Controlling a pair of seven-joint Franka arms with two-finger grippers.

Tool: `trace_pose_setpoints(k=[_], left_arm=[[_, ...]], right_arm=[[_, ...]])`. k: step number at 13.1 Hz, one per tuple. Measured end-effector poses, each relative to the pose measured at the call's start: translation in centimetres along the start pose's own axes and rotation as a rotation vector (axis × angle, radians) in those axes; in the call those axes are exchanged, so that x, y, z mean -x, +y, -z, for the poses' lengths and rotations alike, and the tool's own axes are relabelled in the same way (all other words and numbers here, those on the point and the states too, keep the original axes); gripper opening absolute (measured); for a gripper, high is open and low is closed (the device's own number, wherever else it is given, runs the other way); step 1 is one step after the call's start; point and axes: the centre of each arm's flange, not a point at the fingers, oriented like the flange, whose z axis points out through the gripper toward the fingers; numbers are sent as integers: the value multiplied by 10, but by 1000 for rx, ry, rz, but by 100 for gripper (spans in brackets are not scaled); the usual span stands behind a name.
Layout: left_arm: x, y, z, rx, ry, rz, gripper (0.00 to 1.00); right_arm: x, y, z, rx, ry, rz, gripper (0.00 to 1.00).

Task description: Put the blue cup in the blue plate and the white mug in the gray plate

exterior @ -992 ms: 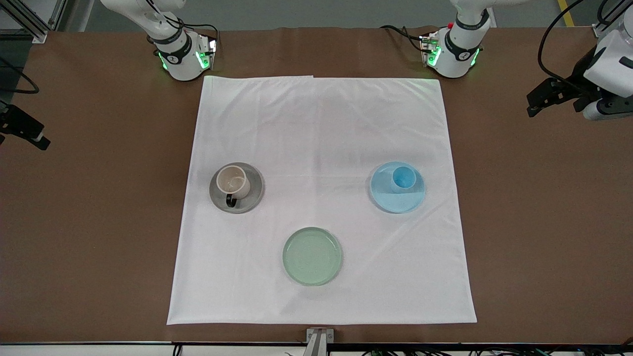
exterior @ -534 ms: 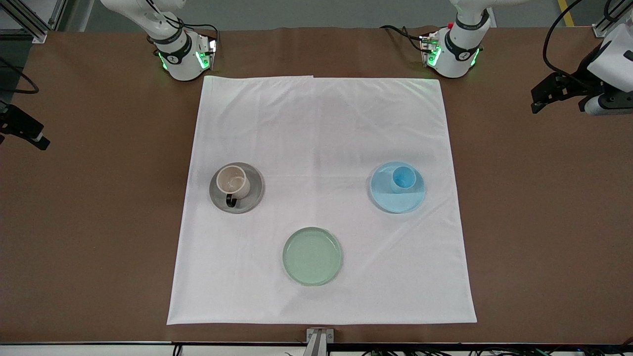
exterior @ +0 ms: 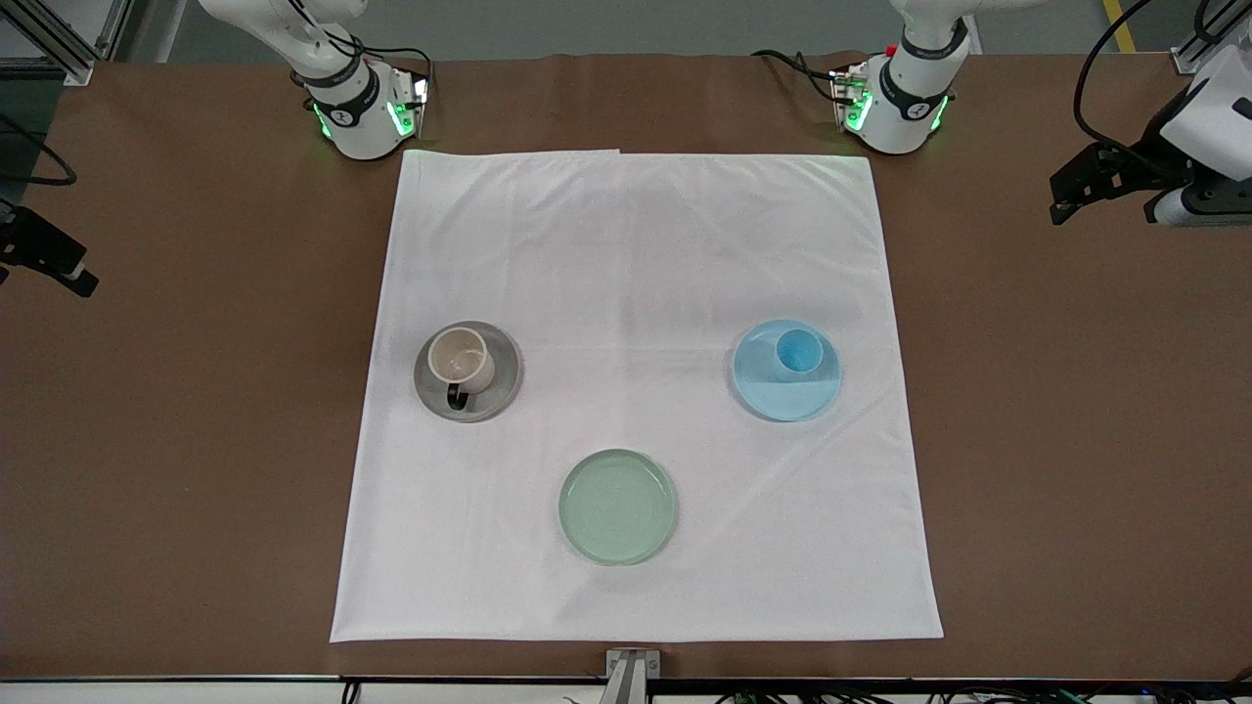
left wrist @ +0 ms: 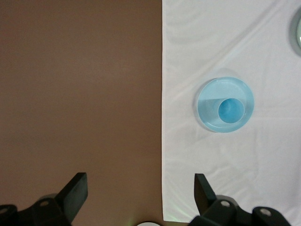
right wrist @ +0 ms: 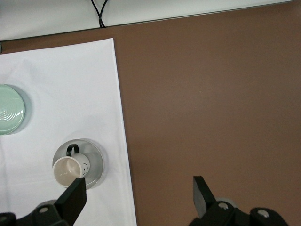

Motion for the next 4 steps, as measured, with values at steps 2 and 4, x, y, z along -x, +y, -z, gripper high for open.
trace_pose_setpoints(k=[2, 4], left_arm=[[-3, 2, -2, 1, -2, -3, 100], [-5, 3, 0, 2, 4, -6, 100]], right_arm=[[0, 0, 0, 0, 0, 0, 100], [0, 0, 0, 0, 0, 0, 100]])
